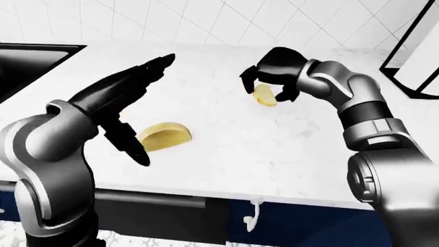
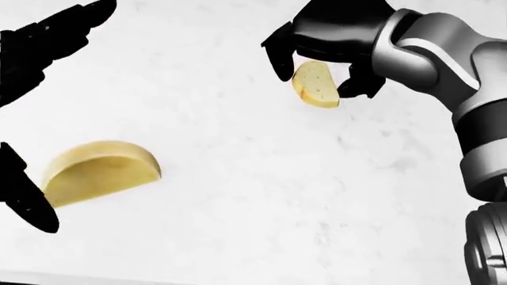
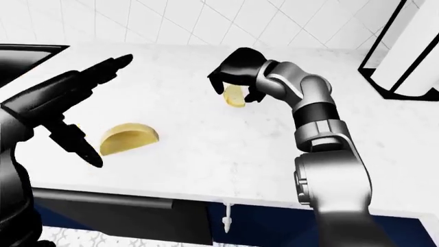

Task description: Place the bread and cheese on the cutting board.

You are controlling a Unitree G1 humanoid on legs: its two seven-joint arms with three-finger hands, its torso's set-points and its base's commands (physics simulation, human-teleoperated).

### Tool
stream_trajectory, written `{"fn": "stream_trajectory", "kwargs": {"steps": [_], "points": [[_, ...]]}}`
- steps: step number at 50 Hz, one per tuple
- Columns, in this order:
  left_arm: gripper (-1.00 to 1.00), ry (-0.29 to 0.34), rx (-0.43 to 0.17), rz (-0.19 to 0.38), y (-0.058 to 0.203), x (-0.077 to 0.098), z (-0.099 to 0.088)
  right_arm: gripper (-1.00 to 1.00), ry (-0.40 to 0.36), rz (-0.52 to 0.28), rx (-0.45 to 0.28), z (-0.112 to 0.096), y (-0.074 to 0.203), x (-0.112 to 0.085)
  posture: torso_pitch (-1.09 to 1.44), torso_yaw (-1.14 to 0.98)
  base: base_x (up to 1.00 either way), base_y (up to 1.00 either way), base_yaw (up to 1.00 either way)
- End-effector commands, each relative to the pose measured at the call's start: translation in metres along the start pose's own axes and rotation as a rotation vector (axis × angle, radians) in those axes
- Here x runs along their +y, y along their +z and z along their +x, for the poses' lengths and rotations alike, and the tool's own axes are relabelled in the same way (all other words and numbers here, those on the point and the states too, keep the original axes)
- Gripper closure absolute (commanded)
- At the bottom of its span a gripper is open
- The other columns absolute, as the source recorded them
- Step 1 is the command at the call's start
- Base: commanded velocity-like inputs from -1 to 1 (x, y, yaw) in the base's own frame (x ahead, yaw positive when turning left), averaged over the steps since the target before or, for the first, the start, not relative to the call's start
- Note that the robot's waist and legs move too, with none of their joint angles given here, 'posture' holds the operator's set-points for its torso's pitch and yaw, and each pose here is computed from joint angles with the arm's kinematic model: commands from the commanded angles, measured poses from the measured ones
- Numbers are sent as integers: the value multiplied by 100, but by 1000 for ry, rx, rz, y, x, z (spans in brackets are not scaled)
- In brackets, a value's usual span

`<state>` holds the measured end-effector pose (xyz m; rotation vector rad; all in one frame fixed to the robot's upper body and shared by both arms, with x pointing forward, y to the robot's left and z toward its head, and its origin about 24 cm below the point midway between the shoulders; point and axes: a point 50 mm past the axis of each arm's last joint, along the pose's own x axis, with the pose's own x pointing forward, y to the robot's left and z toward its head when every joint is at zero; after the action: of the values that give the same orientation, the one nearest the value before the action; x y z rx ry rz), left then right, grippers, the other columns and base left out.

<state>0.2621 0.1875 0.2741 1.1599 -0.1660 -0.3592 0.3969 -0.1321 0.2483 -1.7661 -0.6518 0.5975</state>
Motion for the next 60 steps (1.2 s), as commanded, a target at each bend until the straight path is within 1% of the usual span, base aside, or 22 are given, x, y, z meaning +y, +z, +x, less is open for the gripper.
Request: {"fn": "stream_trajectory", "kwargs": {"steps": [1,2,3,4,5,7,10,13,17,22,24,28,37,38,39,41,42,43,49,52,55,60], "points": [[-100,17,17,119,4,10,-1,100,-107,-36,25,-5,-7,-30,0,0,0,0,0],[-100,4,48,171,-3,7,5,100,-107,-36,25,-5,-7,-30,0,0,0,0,0],[-100,-20,69,174,-8,3,11,100,-105,-35,25,-5,-7,-29,0,0,0,0,0],[-100,-37,89,208,-14,0,15,100,-102,-35,26,-5,-7,-28,0,0,0,0,0],[-100,-51,97,210,-15,0,17,100,-101,-35,26,-5,-7,-28,0,0,0,0,0],[-100,-102,134,256,-21,-1,23,100,-100,-32,27,-5,-7,-28,0,0,0,0,0],[-100,-116,158,256,-20,6,25,100,-93,-32,28,-5,-7,-24,0,0,0,0,0],[-100,-152,178,297,-18,12,22,100,-95,-30,28,-5,-6,-24,0,0,0,0,0],[-100,-202,180,288,-11,13,21,100,-92,-30,24,-4,-5,-23,0,0,0,0,0],[-100,-260,188,321,-12,-3,32,100,-89,-27,23,-4,-5,-20,0,0,0,0,0],[-100,-272,204,333,-18,-10,40,100,-88,-24,22,-4,-4,-19,0,0,0,0,0],[-100,-284,226,331,-22,-12,48,100,-85,-21,23,-5,-5,-15,0,0,0,0,0],[-97,-304,225,329,-22,-21,57,100,-84,-20,20,-5,-4,-13,0,0,0,0,0],[-80,-305,224,329,-22,-22,58,100,-84,-21,21,-5,-4,-13,0,0,0,0,0],[-75,-305,224,329,-22,-22,58,100,-84,-20,21,-5,-4,-13,0,0,0,0,0],[8,-306,220,331,-21,-23,59,100,-83,-21,21,-5,-4,-12,0,0,0,0,0],[21,-306,219,331,-21,-22,59,100,-82,-22,21,-5,-4,-11,0,0,0,0,0],[29,-305,218,332,-21,-23,59,100,-81,-23,22,-5,-5,-11,0,0,0,0,0],[38,-312,222,335,-26,-29,60,100,-84,-25,23,-6,-5,-12,0,0,0,0,0],[100,-315,222,331,-32,-40,60,100,-90,-25,28,-7,-7,-16,0,0,0,0,0],[100,-309,208,333,-33,-45,60,100,-89,-24,27,-7,-6,-14,0,0,0,0,0],[100,-254,128,311,-19,-31,58,100,-90,-19,24,-7,-6,-13,0,0,0,0,0]]}}
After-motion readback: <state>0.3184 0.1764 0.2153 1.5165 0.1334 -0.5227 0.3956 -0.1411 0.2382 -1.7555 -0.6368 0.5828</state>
